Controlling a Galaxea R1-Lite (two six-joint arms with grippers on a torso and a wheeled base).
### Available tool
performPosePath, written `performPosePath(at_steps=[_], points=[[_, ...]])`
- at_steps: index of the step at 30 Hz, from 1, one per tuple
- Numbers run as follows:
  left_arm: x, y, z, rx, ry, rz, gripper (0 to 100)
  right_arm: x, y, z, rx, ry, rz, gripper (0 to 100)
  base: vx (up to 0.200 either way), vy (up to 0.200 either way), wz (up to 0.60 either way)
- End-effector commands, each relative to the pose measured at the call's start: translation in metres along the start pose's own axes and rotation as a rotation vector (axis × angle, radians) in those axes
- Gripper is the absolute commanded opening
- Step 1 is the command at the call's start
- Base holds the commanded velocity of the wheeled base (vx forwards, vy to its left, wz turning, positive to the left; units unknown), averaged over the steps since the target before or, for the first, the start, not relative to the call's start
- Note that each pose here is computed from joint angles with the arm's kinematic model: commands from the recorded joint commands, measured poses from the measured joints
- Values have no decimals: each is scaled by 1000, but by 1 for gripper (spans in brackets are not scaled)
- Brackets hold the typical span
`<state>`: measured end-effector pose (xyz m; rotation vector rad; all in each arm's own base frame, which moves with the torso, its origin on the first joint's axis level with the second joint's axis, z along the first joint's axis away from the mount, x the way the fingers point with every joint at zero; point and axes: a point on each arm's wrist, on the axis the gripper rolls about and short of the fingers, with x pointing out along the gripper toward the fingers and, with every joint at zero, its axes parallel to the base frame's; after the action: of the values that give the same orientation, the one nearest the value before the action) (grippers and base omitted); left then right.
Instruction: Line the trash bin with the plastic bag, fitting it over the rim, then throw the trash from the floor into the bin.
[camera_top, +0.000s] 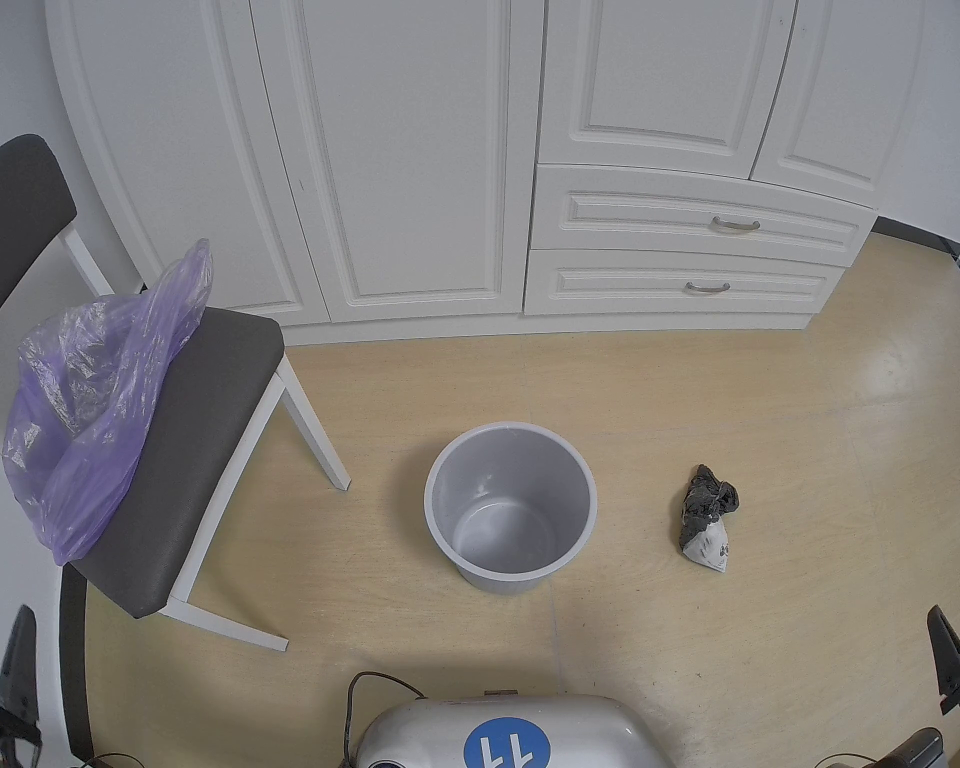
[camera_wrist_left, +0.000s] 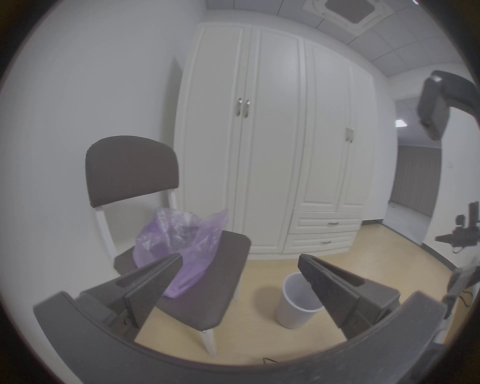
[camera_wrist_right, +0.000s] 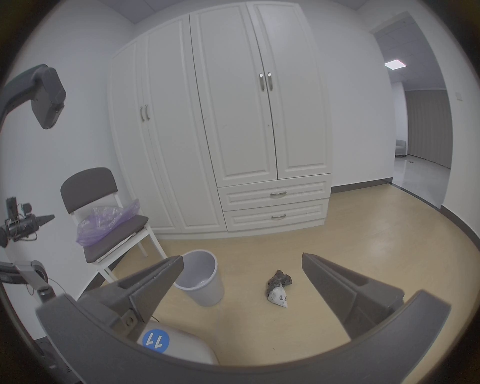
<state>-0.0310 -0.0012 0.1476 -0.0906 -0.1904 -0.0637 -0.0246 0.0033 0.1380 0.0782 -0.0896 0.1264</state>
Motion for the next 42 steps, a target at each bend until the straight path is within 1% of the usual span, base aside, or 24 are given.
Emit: performPosePath(at_steps=[1,2,3,4,5,6,7,8,9,11,12,13,14,18,20,21,23,26,27,28,30,33,38,42], points=[[82,5,57,51,230,246,100,50,-3,37,-63,200,35,100,0,0,0],[85,5,58,56,236,253,100,51,-3,39,-66,200,36,100,0,0,0],[101,8,65,103,273,295,100,60,-3,49,-80,205,36,100,0,0,0],[102,9,64,108,279,300,100,61,-3,50,-81,208,36,100,0,0,0],[114,15,64,191,338,347,100,71,-4,60,-94,214,34,100,0,0,0],[115,16,64,200,346,348,100,71,-4,60,-96,214,34,100,0,0,0],[121,19,61,270,401,348,100,78,-4,68,-105,214,34,100,0,0,0],[125,22,56,342,462,317,100,85,-5,76,-112,213,30,100,0,0,0],[127,24,54,380,497,296,100,88,-5,79,-116,213,25,100,0,0,0],[127,24,54,380,497,296,100,88,-5,79,-116,213,25,100,0,0,0],[132,27,49,476,583,259,100,95,-6,84,-121,219,7,100,0,0,0],[138,28,46,539,639,221,100,97,-6,82,-119,234,-5,100,0,0,0],[144,30,44,569,673,203,100,98,-7,80,-118,246,-8,100,0,0,0],[171,38,33,637,784,156,100,106,-8,69,-111,306,-6,100,0,0,0],[180,42,27,668,831,157,100,111,-9,67,-109,320,-6,100,0,0,0],[189,43,20,699,878,163,100,115,-10,65,-101,332,-13,100,0,0,0],[198,44,11,731,927,193,100,119,-12,58,-95,365,-18,100,0,0,0],[205,45,5,757,959,226,100,127,-14,48,-85,413,-26,100,0,0,0],[210,44,1,769,973,228,100,134,-17,43,-75,440,-36,100,0,0,0],[210,44,1,769,973,228,100,134,-17,43,-75,440,-36,100,0,0,0],[215,39,-1,793,972,219,100,142,-23,35,-67,474,-73,100,0,0,0],[223,37,-2,821,984,233,100,147,-26,28,-70,471,-77,100,0,0,0],[242,41,-11,831,1031,253,100,152,-27,24,-74,443,-78,100,0,0,0],[256,46,-11,833,1014,287,100,152,-28,26,-74,433,-83,100,0,0,0]])
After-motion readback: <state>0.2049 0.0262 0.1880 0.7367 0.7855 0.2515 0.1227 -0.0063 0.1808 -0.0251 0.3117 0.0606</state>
